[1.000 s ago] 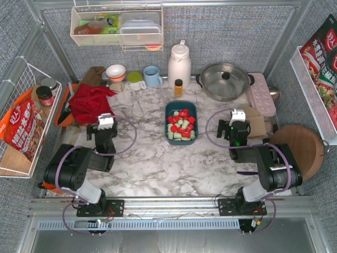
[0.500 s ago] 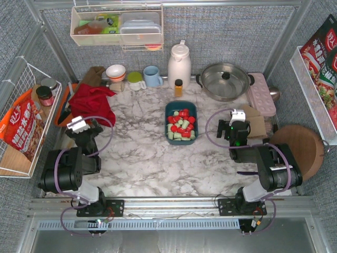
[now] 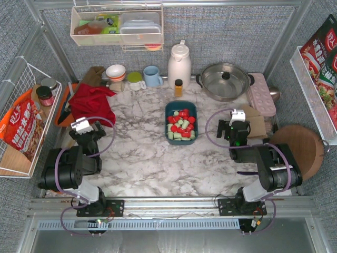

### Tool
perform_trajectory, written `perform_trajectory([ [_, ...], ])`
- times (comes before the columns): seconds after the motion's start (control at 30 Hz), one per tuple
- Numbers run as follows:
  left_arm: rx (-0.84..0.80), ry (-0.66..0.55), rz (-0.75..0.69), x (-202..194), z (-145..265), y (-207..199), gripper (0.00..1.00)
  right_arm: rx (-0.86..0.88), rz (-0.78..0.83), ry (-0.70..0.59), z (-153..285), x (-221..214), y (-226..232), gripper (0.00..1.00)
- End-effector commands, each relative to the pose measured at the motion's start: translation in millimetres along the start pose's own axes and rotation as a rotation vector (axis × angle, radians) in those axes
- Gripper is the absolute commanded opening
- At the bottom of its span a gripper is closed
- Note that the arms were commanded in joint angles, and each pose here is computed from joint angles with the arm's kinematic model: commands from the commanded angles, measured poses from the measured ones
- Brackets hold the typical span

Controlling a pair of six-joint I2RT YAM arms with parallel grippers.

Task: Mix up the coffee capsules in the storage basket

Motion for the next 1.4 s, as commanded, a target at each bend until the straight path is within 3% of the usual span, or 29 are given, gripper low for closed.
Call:
perform_trajectory([
  [0.0, -0.02, -0.013, -0.004, 2.6, -0.9, -2.2, 0.99, 0.004, -0.011, -0.02, -1.3, 5.8, 0.3, 0.99],
  [1.37, -0.02, -0.014, -0.004, 2.6, -0.9, -2.5, 0.99, 0.014, -0.011, -0.015, -3.1, 6.2, 0.1, 0.99],
])
Point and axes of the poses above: each gripper's point midway between its finger pads, its own z axis back along the fingers, its own y axis along the line the jaws close on, x = y × z, the point moved 7 cm from there along z, back along the fingers, and after that the axes turned 10 degrees about z, right-handed, at the moved point
